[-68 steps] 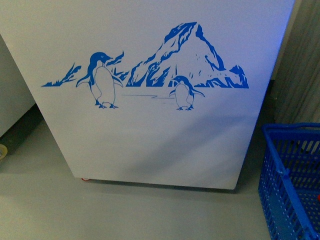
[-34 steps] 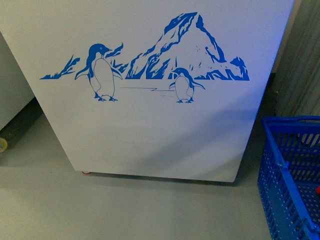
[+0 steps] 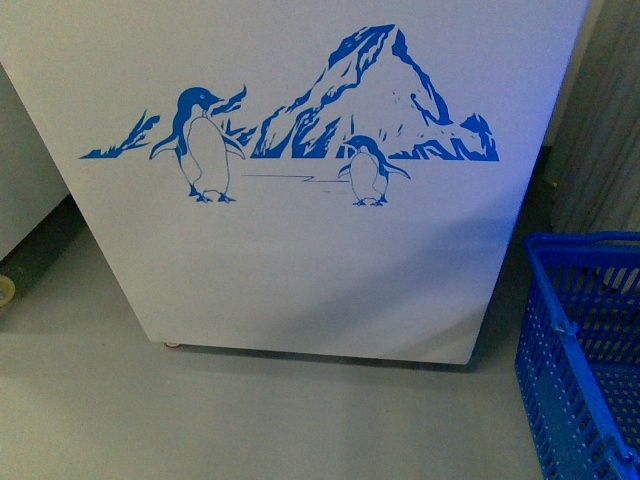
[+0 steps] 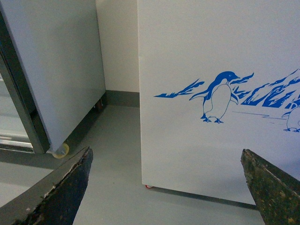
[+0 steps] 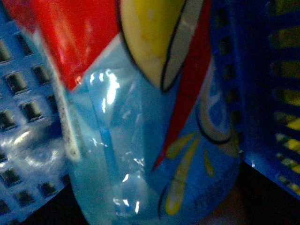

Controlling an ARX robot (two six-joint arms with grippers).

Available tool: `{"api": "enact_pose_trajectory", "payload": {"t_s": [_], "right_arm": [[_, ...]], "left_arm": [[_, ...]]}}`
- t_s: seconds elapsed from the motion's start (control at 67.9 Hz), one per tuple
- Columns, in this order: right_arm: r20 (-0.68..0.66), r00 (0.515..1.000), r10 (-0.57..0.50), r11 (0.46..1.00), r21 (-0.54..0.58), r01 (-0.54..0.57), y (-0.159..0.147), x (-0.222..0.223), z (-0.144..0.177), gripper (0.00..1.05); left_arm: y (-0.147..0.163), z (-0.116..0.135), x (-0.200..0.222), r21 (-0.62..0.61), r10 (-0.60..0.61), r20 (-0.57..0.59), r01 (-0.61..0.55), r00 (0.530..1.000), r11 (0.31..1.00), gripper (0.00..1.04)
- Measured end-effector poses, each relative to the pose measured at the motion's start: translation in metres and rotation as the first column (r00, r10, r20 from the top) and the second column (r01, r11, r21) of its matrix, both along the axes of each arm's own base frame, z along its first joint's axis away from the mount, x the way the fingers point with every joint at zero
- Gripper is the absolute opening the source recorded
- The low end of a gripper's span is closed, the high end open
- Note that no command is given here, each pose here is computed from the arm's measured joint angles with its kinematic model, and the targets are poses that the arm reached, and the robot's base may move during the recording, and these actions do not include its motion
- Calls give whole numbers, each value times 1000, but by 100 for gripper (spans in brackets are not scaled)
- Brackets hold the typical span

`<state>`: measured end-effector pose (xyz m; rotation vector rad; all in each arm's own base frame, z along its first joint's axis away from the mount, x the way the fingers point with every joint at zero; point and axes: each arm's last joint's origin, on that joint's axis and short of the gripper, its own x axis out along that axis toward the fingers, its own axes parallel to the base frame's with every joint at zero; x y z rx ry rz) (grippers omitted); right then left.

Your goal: Put drink in fridge

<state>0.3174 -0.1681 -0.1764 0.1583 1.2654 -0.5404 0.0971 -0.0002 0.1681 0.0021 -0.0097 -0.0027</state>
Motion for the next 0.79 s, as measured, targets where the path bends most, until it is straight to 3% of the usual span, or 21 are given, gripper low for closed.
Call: {"api": "enact_pose_trajectory", "payload": {"t_s": [0.221,0.324,0.456,0.633,0.78,0.795], "right_arm": [[116,992,45,997,63,-52,31,-9,44,45],[236,967,92,992,68,-111,49,-9,93,43],[413,900,142,979,77,-190,72,-10,175,42],[629,751,203,952,51,-300,107,-31,302,42],[781,568,258,937,-59,-344,132,-63,399,42],[803,531,269,935,-84,-346,136,-71,414,42]], "left_arm": [[0,0,0,0,0,0,0,1000,1000,97],[0,0,0,0,0,0,0,1000,1000,97],[0,0,0,0,0,0,0,1000,1000,97],[0,0,0,0,0,0,0,1000,1000,97],[0,0,0,0,0,0,0,1000,1000,97],[0,0,0,0,0,0,0,1000,1000,97]]}}
